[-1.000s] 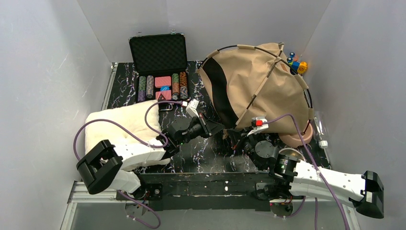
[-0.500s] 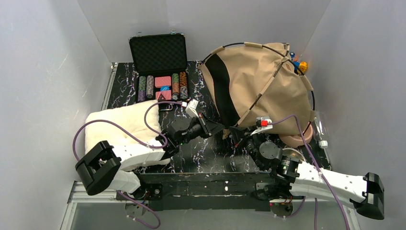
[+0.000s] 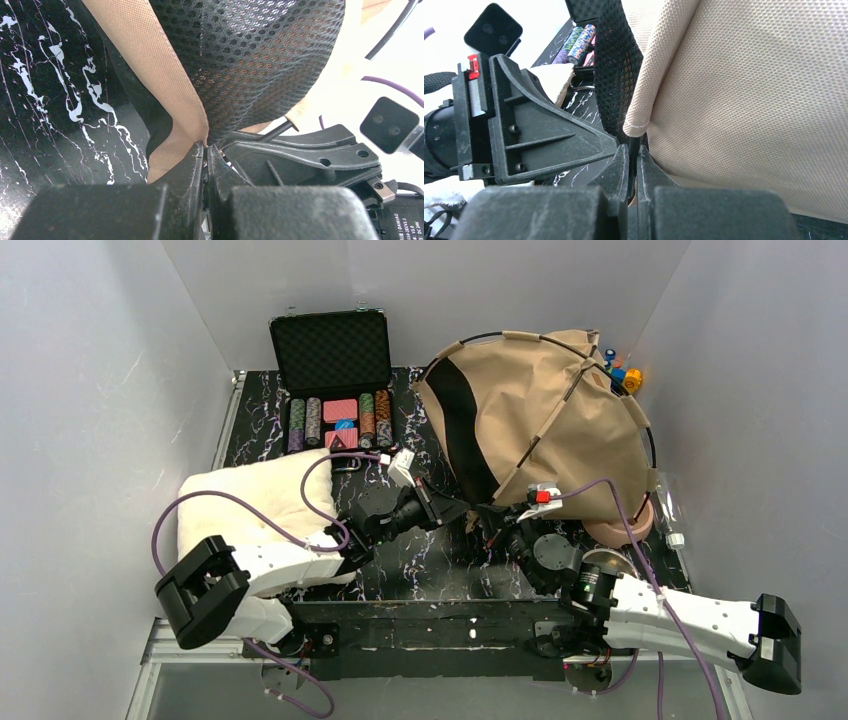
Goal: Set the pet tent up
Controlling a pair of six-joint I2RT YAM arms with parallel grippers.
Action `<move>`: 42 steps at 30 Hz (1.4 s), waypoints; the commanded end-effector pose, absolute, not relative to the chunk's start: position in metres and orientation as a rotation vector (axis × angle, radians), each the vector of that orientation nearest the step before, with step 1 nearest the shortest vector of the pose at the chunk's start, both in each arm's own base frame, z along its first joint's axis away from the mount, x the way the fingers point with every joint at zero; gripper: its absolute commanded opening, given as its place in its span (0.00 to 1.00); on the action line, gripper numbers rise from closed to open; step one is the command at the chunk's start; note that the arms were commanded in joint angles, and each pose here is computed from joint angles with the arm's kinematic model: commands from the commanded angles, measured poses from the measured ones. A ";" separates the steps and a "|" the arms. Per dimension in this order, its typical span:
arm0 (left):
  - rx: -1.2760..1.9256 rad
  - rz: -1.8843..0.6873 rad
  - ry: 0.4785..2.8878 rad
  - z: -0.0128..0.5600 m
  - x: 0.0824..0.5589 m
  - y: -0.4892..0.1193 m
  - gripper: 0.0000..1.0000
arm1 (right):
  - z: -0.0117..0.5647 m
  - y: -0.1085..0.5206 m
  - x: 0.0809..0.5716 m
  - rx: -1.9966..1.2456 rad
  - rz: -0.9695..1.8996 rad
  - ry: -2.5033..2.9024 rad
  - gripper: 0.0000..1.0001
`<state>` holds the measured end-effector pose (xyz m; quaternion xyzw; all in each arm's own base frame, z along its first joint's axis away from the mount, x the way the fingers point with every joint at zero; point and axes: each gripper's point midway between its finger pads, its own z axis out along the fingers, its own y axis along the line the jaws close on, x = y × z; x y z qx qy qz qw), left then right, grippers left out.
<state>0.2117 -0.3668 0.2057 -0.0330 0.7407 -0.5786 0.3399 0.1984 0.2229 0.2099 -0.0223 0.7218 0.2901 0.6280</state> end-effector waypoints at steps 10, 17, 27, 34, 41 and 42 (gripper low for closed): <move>-0.066 -1.608 1.806 0.257 0.201 -0.366 0.00 | 0.208 0.212 0.213 0.016 0.568 1.630 0.01; -0.114 -1.621 1.779 0.264 0.205 -0.366 0.00 | 0.198 0.219 0.212 0.029 0.607 1.636 0.01; -0.286 -1.676 1.743 0.269 0.213 -0.360 0.00 | 0.177 0.214 0.214 0.104 0.523 1.620 0.01; -0.369 -1.681 1.720 0.272 0.221 -0.357 0.00 | 0.151 0.239 0.209 0.032 0.487 1.700 0.01; -0.404 -1.678 1.676 0.288 0.225 -0.351 0.00 | 0.125 0.240 0.207 0.033 0.321 1.816 0.01; -0.399 -1.671 1.677 0.288 0.225 -0.350 0.00 | 0.126 0.241 0.206 0.033 0.313 1.824 0.01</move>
